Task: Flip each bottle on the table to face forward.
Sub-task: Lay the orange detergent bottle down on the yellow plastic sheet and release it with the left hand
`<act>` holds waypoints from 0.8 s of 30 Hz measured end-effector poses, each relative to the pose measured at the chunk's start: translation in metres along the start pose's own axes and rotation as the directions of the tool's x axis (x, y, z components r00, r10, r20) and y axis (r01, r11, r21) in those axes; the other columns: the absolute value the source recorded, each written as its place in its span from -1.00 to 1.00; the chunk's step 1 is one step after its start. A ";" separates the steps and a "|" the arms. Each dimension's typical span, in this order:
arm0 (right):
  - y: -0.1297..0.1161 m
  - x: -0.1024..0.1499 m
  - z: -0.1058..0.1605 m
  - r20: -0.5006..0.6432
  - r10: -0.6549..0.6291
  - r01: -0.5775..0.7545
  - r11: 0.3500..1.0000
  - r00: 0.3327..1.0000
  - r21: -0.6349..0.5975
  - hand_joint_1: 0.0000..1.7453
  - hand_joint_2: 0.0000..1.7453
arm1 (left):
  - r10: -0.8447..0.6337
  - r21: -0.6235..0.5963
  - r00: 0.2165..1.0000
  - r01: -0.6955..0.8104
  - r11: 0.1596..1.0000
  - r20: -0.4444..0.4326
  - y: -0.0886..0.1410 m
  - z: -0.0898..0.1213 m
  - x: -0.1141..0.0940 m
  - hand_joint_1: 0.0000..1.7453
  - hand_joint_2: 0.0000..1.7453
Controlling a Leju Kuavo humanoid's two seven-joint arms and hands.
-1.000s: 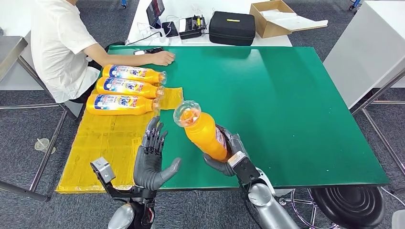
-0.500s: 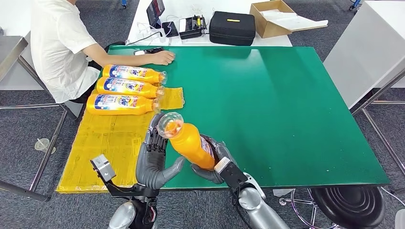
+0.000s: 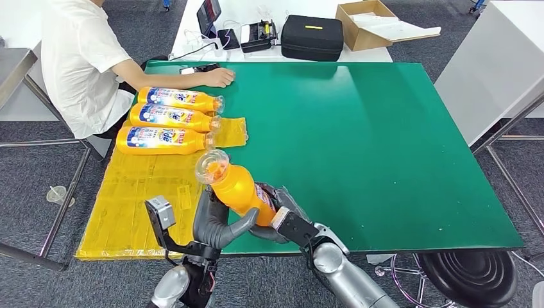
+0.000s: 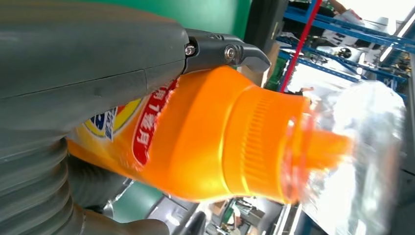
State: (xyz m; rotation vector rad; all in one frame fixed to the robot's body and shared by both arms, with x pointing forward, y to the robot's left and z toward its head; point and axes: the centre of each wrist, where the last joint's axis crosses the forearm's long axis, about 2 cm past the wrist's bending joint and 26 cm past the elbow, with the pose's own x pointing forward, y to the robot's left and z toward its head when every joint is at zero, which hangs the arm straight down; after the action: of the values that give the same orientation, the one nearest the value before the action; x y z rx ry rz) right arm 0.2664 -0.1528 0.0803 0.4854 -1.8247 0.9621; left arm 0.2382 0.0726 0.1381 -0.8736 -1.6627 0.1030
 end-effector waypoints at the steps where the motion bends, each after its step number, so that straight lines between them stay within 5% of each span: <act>1: 0.000 0.000 0.000 0.000 0.002 -0.002 1.000 1.000 0.003 0.95 1.00 | -0.002 0.001 1.000 0.002 1.000 -0.004 0.000 0.000 -0.001 -1.00 1.00; 17: -0.008 -0.002 -0.005 -0.029 0.048 -0.047 0.998 0.998 0.043 1.00 1.00 | -0.128 0.030 0.988 0.131 0.991 -0.086 0.012 -0.012 -0.009 -0.94 1.00; 21: -0.008 -0.002 -0.008 -0.029 0.053 -0.052 0.997 0.998 0.059 0.96 1.00 | -0.129 0.027 0.988 0.131 0.991 -0.087 0.015 -0.014 -0.011 1.00 1.00; 24: -0.009 -0.002 -0.009 -0.026 0.056 -0.054 0.996 0.998 0.070 0.90 1.00 | -0.104 0.020 0.992 0.105 0.994 -0.077 0.015 -0.015 -0.010 1.00 1.00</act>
State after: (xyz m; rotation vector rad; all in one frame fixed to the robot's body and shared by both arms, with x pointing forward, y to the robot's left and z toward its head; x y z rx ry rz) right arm 0.2788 -0.1511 0.0837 0.4634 -1.7925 1.0673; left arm 0.2587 0.0721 0.1264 -0.7615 -1.6294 0.0178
